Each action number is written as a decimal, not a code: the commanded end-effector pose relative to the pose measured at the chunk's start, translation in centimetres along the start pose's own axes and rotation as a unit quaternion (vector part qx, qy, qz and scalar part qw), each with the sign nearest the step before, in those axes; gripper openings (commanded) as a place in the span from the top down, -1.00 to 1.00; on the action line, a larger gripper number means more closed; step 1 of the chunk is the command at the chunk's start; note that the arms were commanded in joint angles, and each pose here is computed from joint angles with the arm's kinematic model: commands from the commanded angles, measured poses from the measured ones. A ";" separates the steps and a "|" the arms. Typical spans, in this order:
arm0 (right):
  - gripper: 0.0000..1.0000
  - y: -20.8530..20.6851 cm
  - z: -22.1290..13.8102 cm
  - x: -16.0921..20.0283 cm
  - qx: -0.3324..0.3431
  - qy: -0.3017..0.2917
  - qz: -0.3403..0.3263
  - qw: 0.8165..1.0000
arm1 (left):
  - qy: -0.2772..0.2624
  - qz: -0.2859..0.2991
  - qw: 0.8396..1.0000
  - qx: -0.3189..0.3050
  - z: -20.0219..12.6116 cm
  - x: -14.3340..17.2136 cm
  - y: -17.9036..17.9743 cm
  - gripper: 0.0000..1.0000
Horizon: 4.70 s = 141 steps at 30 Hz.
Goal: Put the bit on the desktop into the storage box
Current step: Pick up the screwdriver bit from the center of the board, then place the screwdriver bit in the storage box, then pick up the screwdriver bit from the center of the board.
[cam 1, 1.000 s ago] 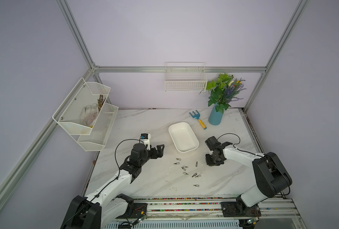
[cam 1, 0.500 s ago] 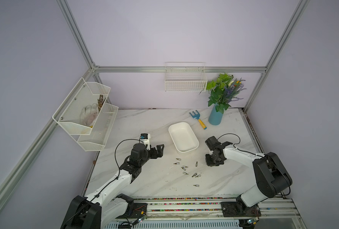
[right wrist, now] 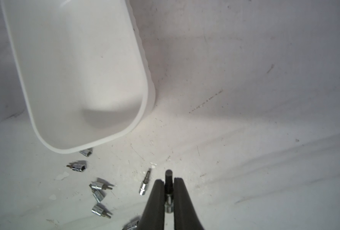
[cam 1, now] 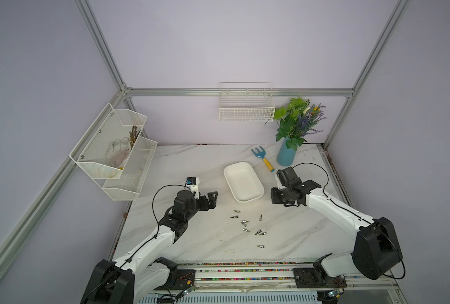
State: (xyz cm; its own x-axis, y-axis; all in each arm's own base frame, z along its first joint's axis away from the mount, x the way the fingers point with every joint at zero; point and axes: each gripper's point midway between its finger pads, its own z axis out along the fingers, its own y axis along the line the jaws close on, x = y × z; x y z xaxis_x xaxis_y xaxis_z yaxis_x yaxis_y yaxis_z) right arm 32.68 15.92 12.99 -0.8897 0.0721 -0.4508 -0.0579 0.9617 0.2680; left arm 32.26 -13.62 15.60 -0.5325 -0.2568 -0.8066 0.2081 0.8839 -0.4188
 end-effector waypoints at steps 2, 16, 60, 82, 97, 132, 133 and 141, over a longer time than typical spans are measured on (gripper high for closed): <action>0.77 5.1 0.4 -4.6 -0.104 -0.052 0.003 0.993 | -0.027 0.010 1.000 0.009 -0.5 -1.5 -0.7 -1.00; 0.78 10.4 9.5 -8.4 -0.128 -0.036 -0.014 0.991 | -0.032 0.019 0.999 0.017 -0.7 -1.5 -1.0 -1.00; 0.10 2.9 0.4 6.6 -0.025 0.030 -0.005 0.999 | -0.028 0.029 0.998 0.046 -0.2 -1.1 -1.9 -1.00; 0.24 4.2 6.4 10.0 0.028 0.082 -0.019 0.996 | -0.034 0.029 0.998 0.035 -0.5 -1.3 -1.5 -1.00; 0.36 3.2 7.7 10.7 0.059 0.098 -0.022 0.993 | -0.033 0.027 0.998 0.036 -0.4 -1.2 -1.5 -1.00; 0.74 1.3 7.1 11.5 0.096 0.106 -0.036 0.989 | -0.034 0.026 0.999 0.032 -0.4 -1.3 -1.4 -1.00; 0.74 1.4 6.8 11.3 0.094 0.102 -0.036 0.990 | -0.034 0.027 0.999 0.031 -0.4 -1.3 -1.4 -1.00; 0.75 1.6 5.0 9.9 0.091 0.071 -0.033 0.993 | -0.034 0.026 0.999 0.030 -0.5 -1.2 -1.3 -1.00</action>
State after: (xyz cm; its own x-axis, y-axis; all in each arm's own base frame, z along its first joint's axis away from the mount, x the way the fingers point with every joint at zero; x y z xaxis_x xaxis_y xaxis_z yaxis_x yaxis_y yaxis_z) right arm 26.14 20.23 3.72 -0.9509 -0.0201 -0.3089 -0.0531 0.9937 0.0988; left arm 32.28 -14.28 16.68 -0.4934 -0.2429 -0.8352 0.2673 0.8714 -0.4114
